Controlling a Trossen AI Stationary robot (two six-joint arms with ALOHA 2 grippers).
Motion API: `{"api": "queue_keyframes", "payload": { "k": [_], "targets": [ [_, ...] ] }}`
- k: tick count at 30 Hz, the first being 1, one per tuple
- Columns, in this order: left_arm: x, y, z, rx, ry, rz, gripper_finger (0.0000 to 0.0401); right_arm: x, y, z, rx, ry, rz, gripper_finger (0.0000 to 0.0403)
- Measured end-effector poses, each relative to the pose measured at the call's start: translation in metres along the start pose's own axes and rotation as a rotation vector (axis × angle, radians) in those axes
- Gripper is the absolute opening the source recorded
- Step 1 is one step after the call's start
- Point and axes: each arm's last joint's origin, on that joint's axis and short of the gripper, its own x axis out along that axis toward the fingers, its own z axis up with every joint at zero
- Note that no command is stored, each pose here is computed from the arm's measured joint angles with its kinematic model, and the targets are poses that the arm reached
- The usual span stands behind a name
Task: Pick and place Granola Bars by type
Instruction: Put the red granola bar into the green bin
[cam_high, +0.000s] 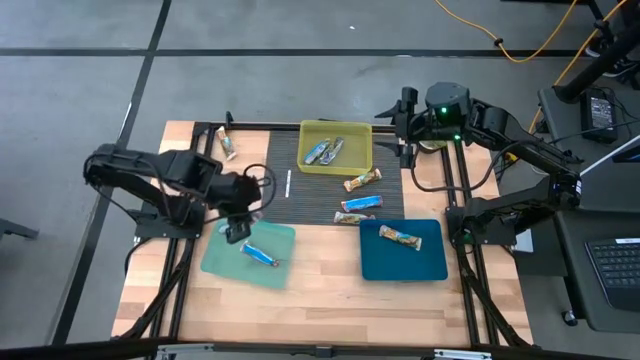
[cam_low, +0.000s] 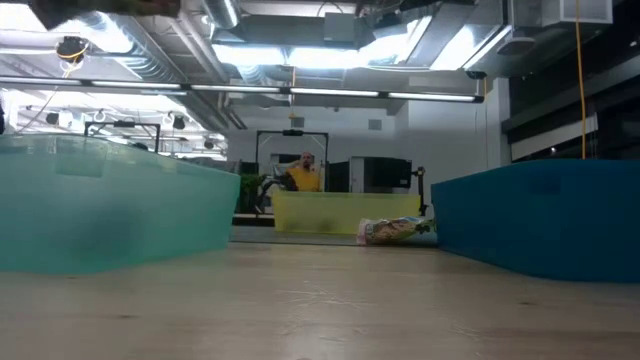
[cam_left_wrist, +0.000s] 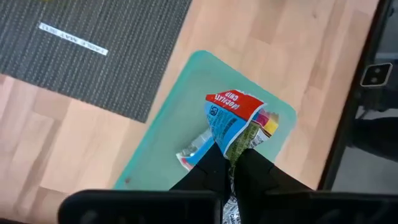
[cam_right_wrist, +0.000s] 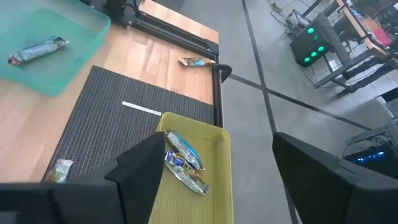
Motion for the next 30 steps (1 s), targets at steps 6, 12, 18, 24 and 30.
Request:
{"api": "queue_keyframes", "payload": {
  "k": [6, 12, 18, 24, 30],
  "targets": [
    [0.001, -0.011, -0.011, 0.034, -0.017, 0.066, 0.0006, 0.0, 0.0, 0.0, 0.045, -0.003, -0.002, 0.0298],
    [0.033, -0.016, -0.018, 0.07, -0.053, 0.191, 0.0009, 0.0, 0.0, 0.0, 0.052, -0.002, -0.002, 0.0298],
    [0.091, -0.01, -0.043, 0.05, 0.051, 0.156, 0.0009, 0.0, 0.0, 0.0, 0.075, -0.002, -0.001, 0.0298],
    [0.12, 0.008, -0.061, -0.042, 0.113, 0.231, 0.001, 0.0, 0.0, 0.0, 0.074, -0.001, -0.001, 0.0298],
    [0.142, 0.015, -0.071, -0.056, 0.117, 0.203, 0.001, 0.0, 0.0, 0.0, 0.073, -0.001, -0.001, 0.0298]
  ]
}}
